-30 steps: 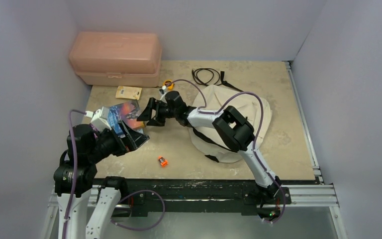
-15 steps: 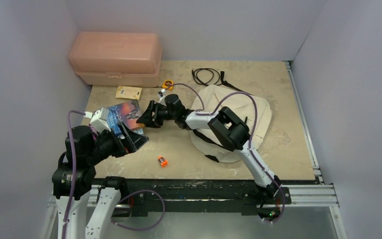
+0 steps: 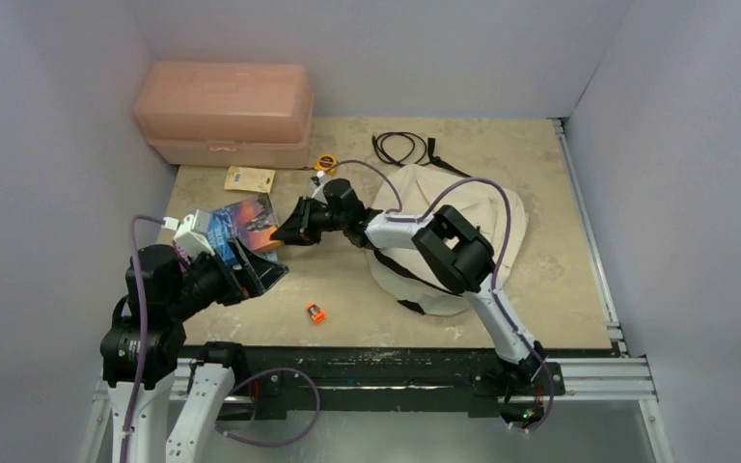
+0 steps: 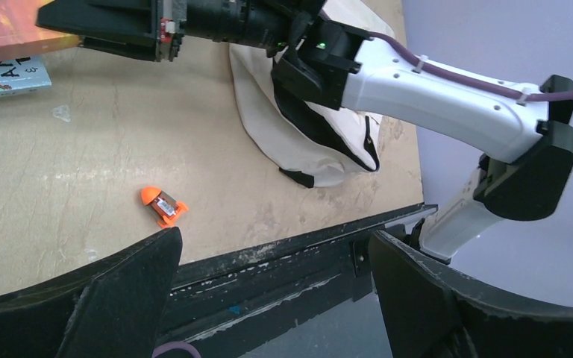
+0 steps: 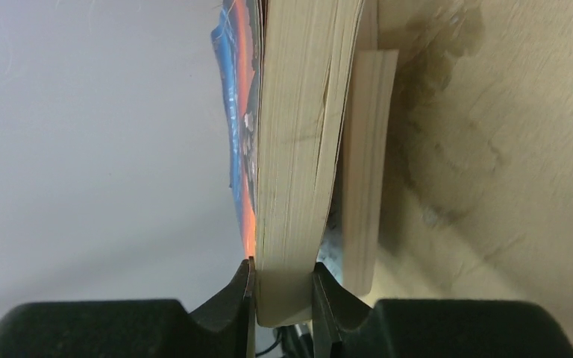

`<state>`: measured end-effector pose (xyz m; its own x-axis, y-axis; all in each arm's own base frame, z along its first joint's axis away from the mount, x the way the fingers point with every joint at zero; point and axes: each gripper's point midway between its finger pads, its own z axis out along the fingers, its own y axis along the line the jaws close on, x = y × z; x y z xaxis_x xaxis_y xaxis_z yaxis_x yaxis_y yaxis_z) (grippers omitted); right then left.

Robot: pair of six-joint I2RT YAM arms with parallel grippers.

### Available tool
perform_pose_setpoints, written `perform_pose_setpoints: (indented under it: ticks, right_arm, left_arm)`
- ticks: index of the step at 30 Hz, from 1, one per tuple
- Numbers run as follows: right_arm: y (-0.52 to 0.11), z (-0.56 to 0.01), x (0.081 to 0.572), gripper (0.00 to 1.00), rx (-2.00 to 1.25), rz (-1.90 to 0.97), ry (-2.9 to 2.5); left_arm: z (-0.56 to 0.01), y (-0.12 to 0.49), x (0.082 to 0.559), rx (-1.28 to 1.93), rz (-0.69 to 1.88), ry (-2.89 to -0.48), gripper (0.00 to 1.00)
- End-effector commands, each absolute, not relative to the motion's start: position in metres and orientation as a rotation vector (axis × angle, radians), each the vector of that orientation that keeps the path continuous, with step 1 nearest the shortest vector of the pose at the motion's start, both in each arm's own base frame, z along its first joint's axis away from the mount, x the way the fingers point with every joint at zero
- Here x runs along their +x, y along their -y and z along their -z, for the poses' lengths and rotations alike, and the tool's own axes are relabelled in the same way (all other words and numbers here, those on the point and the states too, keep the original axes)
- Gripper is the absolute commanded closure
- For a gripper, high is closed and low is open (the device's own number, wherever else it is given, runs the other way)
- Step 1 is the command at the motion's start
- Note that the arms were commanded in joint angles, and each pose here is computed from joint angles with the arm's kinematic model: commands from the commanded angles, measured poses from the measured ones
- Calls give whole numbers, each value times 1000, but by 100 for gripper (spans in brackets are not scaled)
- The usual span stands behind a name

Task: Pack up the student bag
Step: Pick up the book from the center of the board.

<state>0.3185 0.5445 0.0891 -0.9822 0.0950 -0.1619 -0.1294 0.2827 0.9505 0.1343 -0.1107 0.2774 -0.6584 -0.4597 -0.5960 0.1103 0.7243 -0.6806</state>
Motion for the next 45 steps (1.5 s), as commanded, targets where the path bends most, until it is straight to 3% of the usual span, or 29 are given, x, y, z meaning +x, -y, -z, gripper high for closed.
perform_pose_setpoints:
  ticks: [1,11,16,19,24,34,45]
  right_arm:
    - [-524,-191,313,100,-130,-1894,-2204]
    - [-480,-214,311,100,-82,-1946,-2150]
    - [-487,-197,317,100,-101,-1963,-2121]
    - [-492,-188,320,100,-130,-1992,-2094]
    - [-496,-168,321,99,-179,-1990,-2087]
    - [-501,-134,327,71,-171,-1986,-2117]
    - [-525,-122,343,40,-163,-2044,-2067]
  left_arm:
    - [-289,108,141,-302,899,-2089,5]
    - [-263,98,187,-671,901,-2098,6]
    - [-255,72,226,-662,677,-2099,6]
    - [-234,44,249,-683,455,-2163,0]
    - [-187,3,280,-862,320,-2209,0]
    - [-131,-26,304,-945,258,-2304,3]
    - [-95,-16,302,-1010,318,-2407,6]
